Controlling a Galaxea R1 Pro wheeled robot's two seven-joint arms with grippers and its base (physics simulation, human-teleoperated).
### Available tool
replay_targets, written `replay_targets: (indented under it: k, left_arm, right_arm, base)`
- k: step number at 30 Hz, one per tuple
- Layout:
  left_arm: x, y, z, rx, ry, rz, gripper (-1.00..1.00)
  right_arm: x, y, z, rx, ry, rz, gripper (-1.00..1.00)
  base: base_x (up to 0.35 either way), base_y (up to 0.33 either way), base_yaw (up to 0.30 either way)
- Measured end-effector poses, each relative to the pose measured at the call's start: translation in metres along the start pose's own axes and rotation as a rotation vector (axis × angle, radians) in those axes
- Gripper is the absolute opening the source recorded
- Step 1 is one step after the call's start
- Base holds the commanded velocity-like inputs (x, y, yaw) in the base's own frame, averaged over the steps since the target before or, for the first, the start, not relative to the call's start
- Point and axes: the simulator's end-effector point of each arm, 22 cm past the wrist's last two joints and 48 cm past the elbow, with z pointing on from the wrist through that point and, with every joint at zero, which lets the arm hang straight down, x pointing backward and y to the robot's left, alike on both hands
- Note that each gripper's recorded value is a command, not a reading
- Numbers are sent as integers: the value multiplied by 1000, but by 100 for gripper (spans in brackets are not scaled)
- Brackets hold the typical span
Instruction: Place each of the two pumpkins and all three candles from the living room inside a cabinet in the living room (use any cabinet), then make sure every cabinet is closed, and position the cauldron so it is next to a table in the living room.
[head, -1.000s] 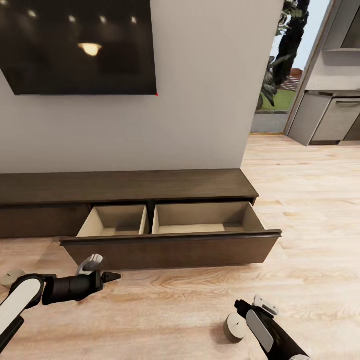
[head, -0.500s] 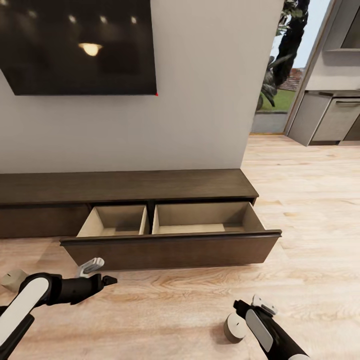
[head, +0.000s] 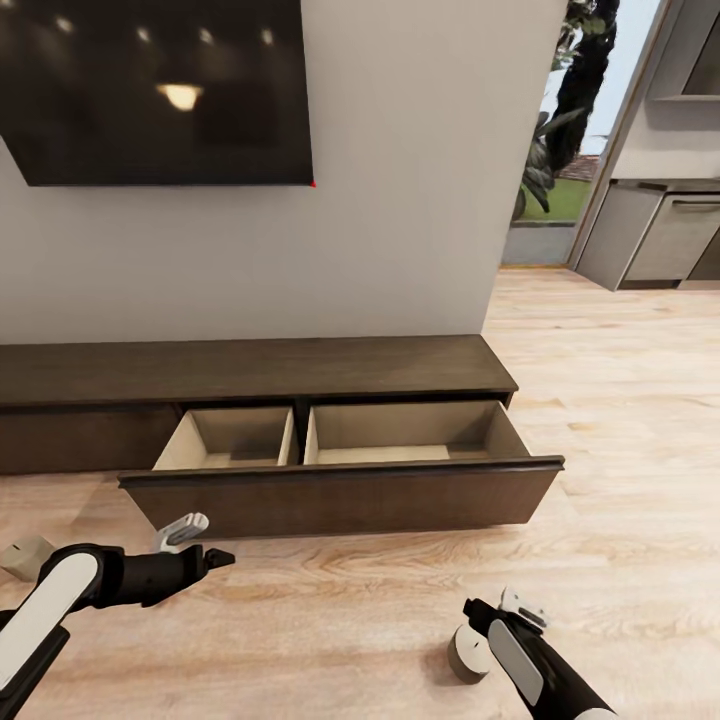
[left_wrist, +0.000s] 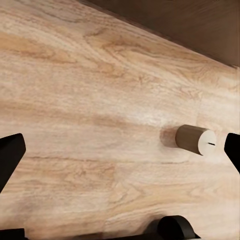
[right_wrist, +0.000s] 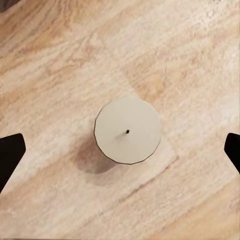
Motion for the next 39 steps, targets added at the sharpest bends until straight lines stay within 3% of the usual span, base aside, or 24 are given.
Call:
replay_targets:
  k: [4, 11, 19, 22, 39]
  left_arm:
    - [0, -1, 0, 3, 1, -1, 100]
    - [2, 0, 3, 10, 0, -2, 100]
    - [10, 8, 17, 15, 1, -3, 100]
    - [14, 10, 22, 19, 1, -4, 100]
    - [32, 28, 51, 25, 0, -4, 100]
  right_arm:
    - [1, 7, -1, -10, -17, -36, 100]
    - [1, 11, 1, -22, -34, -43, 100]
    - [-1, 40, 9, -142, -64, -43, 100]
    - [2, 43, 14, -159, -67, -44, 100]
    - [27, 35, 45, -157, -59, -44, 100]
  base:
    - [0, 0, 0]
    - [0, 0, 0]
    - [0, 0, 0]
    - [0, 0, 0]
    - [0, 0, 0]
